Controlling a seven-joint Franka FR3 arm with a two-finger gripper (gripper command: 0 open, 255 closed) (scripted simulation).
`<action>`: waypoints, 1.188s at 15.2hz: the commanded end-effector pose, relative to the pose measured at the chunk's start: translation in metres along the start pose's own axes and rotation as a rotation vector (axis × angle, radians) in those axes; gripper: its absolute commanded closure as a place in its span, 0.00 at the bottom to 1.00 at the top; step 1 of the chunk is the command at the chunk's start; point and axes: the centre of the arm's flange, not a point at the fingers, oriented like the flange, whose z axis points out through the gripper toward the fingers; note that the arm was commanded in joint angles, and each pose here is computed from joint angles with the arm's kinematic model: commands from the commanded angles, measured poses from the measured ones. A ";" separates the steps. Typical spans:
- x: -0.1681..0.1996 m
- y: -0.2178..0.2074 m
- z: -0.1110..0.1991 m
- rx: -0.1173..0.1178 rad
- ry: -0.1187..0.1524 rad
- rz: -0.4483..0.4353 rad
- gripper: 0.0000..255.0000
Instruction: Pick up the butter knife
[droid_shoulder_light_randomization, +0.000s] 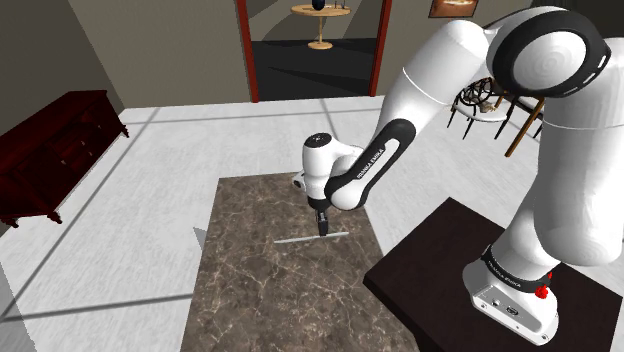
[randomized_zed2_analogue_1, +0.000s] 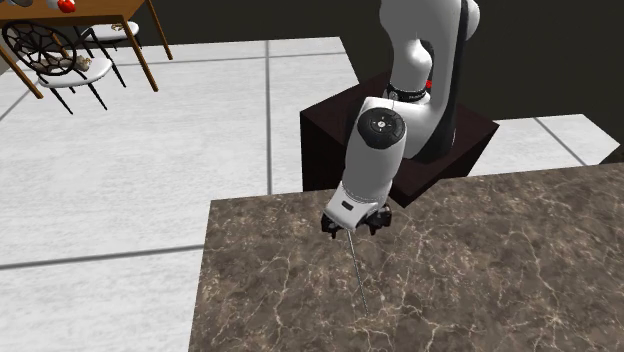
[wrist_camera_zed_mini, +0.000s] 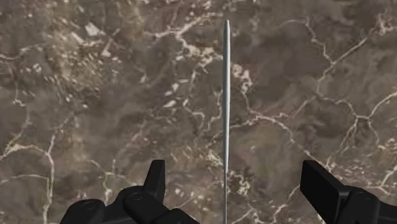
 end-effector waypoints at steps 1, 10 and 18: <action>0.005 -0.004 0.014 0.002 -0.001 -0.026 0.00; 0.007 -0.004 0.049 0.002 -0.001 -0.026 1.00; 0.007 -0.004 0.049 0.002 -0.001 -0.026 1.00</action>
